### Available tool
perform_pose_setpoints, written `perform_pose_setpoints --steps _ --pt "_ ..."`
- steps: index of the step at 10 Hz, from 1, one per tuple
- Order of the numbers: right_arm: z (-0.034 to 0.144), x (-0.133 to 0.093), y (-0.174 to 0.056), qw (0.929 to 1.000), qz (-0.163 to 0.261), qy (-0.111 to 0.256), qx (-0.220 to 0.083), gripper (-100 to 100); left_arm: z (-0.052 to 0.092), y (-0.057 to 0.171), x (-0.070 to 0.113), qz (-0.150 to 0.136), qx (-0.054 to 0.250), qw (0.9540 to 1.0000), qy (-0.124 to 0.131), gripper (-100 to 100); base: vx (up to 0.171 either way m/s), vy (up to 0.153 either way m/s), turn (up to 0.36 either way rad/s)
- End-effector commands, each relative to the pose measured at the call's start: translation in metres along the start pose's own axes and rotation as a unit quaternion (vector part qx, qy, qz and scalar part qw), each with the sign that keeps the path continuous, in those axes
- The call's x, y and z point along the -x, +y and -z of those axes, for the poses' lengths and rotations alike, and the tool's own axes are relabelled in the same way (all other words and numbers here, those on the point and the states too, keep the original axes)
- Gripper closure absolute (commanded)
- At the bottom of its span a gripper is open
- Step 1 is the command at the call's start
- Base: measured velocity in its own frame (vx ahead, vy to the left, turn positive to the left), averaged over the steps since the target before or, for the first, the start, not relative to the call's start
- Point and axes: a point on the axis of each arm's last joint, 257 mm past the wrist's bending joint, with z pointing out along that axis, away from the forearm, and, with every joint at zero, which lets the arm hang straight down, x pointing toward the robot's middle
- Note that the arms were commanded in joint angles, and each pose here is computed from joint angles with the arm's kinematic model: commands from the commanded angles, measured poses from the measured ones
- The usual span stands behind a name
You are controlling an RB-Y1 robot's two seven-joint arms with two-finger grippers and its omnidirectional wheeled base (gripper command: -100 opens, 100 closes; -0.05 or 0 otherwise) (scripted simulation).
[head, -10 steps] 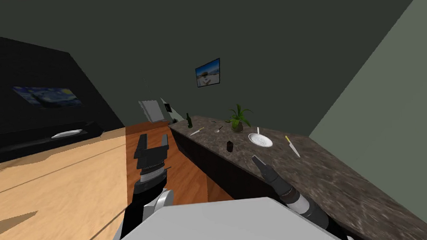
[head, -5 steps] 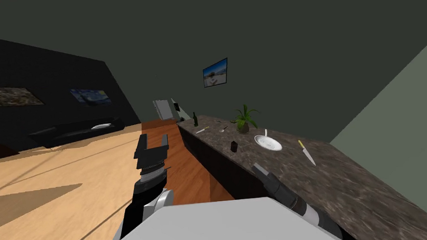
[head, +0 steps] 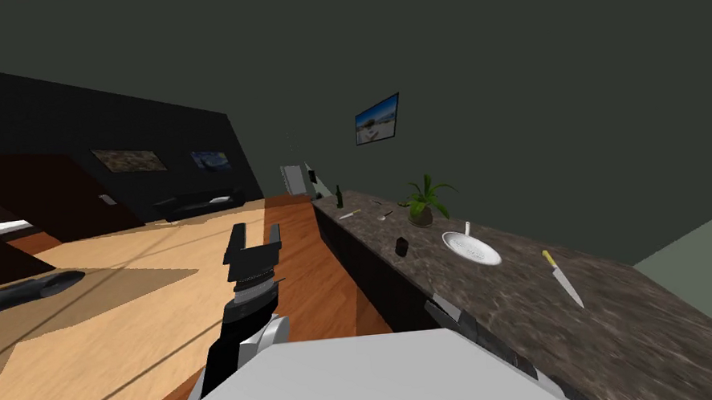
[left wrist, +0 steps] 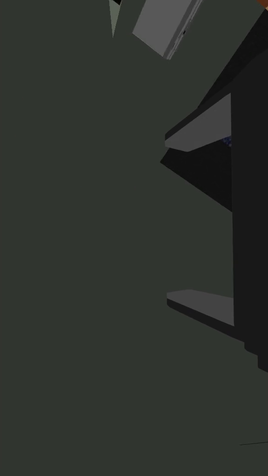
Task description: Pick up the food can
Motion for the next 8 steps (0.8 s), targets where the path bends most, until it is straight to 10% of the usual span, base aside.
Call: perform_pose_setpoints --steps 1,8 --pt "0.010 -0.014 -0.008 0.9994 0.006 0.030 -0.015 -100 0.000 0.000 0.000 0.000 0.000 1.0000 0.000 0 -0.013 -0.024 0.152" --pt "0.069 -0.068 -0.037 0.9824 0.009 0.161 -0.094 -100 0.000 0.000 0.000 0.000 0.000 1.0000 0.000 0 0.002 -0.013 0.225"
